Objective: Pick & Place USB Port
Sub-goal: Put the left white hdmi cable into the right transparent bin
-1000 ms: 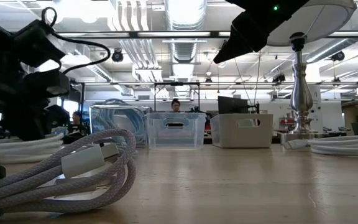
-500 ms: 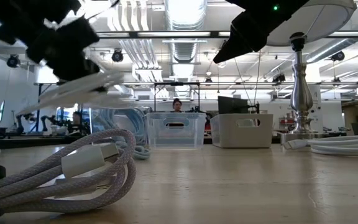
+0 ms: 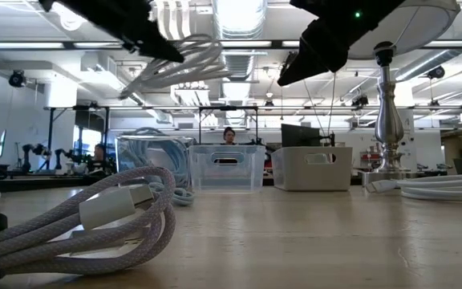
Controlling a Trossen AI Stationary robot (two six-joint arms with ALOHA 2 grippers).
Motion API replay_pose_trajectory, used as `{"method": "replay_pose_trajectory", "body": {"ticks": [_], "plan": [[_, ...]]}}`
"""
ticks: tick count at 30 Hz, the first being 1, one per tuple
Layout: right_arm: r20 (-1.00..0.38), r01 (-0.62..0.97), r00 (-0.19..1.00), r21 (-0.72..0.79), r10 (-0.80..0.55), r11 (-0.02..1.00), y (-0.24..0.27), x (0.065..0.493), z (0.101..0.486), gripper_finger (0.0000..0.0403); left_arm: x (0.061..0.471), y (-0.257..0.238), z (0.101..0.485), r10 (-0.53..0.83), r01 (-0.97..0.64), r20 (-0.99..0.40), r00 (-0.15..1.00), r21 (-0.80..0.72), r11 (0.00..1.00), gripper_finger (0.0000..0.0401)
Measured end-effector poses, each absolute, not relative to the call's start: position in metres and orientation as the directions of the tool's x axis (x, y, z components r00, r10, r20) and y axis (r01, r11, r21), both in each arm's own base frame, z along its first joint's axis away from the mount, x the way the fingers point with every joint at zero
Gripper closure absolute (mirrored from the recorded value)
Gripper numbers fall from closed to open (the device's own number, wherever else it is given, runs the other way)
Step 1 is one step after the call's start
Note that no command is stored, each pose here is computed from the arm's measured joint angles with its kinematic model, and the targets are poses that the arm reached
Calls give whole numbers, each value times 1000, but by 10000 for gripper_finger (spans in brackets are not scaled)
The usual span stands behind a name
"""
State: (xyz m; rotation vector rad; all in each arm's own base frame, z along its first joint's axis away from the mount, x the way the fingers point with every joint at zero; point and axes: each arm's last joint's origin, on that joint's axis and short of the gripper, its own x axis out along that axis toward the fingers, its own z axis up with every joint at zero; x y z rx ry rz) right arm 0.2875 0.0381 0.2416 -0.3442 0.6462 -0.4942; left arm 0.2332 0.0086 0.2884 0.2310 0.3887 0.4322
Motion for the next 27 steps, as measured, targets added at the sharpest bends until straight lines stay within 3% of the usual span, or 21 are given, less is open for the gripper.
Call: {"method": "replay_pose_trajectory", "body": {"ticks": [5, 14, 27], "plan": [[-488, 327, 688, -452, -537, 830, 38, 287, 240, 220, 267, 11, 291, 491, -371, -332, 805, 365, 854, 368], [-489, 326, 687, -453, -537, 830, 38, 287, 240, 220, 325, 47, 287, 691, -495, -344, 635, 506, 706, 374], [-512, 308, 667, -473, -542, 826, 37, 282, 227, 220, 365, 120, 258, 784, -511, -515, 346, 597, 618, 371]]}}
